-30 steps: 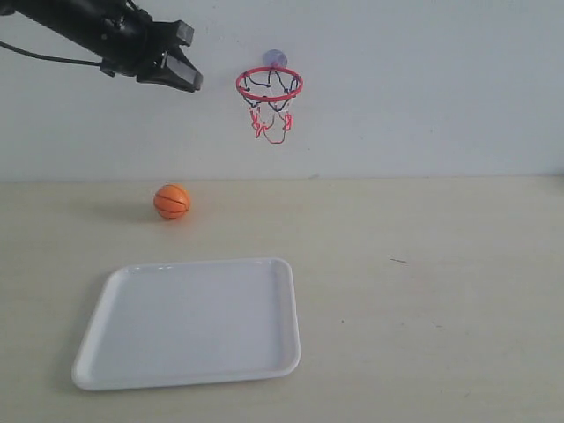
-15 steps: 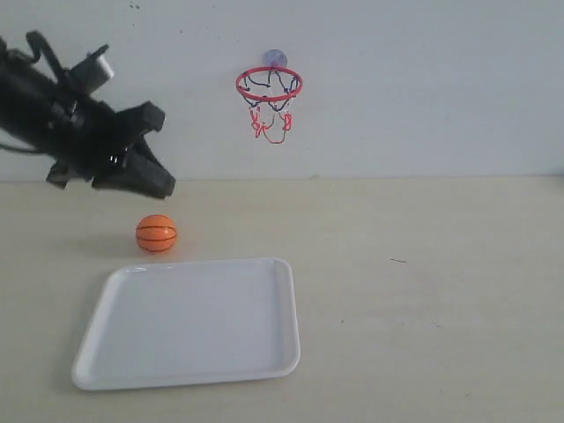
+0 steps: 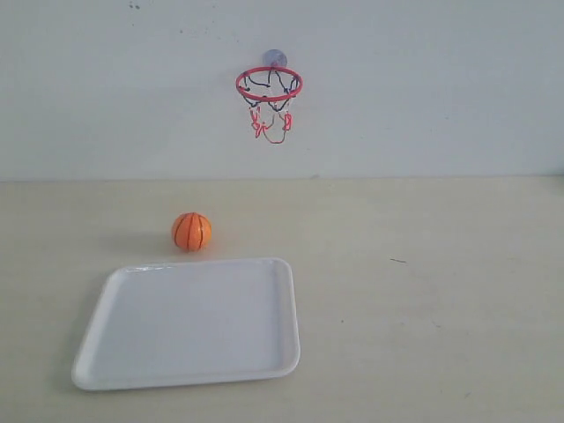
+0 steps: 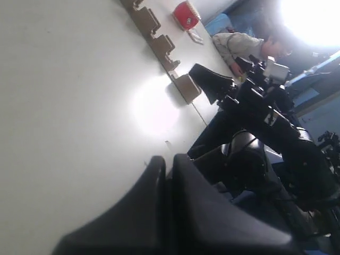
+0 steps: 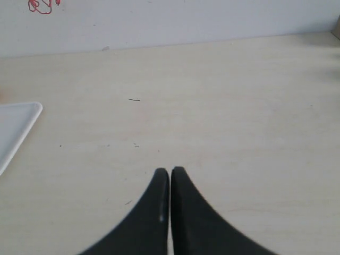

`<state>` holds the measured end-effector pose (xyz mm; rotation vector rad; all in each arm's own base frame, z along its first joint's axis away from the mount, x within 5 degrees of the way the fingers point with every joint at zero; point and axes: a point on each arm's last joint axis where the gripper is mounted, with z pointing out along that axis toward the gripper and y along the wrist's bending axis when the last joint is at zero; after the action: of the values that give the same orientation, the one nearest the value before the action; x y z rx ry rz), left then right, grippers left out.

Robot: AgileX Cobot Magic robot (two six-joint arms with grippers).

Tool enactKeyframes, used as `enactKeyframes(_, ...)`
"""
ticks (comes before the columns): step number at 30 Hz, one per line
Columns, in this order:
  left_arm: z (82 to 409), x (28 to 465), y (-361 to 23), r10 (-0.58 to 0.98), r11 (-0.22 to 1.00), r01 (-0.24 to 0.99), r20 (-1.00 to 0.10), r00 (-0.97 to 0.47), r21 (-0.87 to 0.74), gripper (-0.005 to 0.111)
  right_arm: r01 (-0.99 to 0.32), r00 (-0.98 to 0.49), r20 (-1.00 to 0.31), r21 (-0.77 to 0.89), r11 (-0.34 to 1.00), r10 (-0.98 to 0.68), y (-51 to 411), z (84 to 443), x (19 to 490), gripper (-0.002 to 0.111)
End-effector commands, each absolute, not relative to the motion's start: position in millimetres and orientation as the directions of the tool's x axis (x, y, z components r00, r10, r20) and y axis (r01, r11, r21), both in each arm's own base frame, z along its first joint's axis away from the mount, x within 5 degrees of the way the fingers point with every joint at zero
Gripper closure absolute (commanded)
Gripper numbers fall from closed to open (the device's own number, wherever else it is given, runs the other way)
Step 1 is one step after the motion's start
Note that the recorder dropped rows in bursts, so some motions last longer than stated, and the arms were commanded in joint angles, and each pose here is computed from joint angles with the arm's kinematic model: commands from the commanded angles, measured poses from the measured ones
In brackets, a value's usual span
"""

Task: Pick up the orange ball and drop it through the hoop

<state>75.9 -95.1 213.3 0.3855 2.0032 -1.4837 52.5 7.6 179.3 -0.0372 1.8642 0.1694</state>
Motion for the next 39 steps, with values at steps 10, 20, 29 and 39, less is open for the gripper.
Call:
enactKeyframes(10,223.5,57.9,-92.7,-0.137,0.285,0.672,-0.723,-0.677,-0.684,0.103,-0.113,-0.285,-0.957,0.091,0.989,0.055,7.4,180.2,52.4,0.108)
enactKeyframes(20,243.5,41.7,-70.6,-0.259,0.553,0.766,-0.941,-0.216,-0.328,0.103,-0.113,-0.285,-0.957,0.091,0.989,0.055,7.4,180.2,52.4,0.108)
enactKeyframes(29,243.2,54.4,-36.0,-0.565,0.705,0.413,-0.808,-0.165,-0.577,0.103,-0.113,-0.285,-0.957,0.091,0.989,0.055,7.4,180.2,52.4,0.108)
enactKeyframes(39,231.2,53.0,-8.5,-0.619,0.773,0.184,-0.785,0.01,-0.607,0.103,-0.113,-0.285,-0.957,0.091,0.989,0.055,7.4,180.2,52.4,0.108)
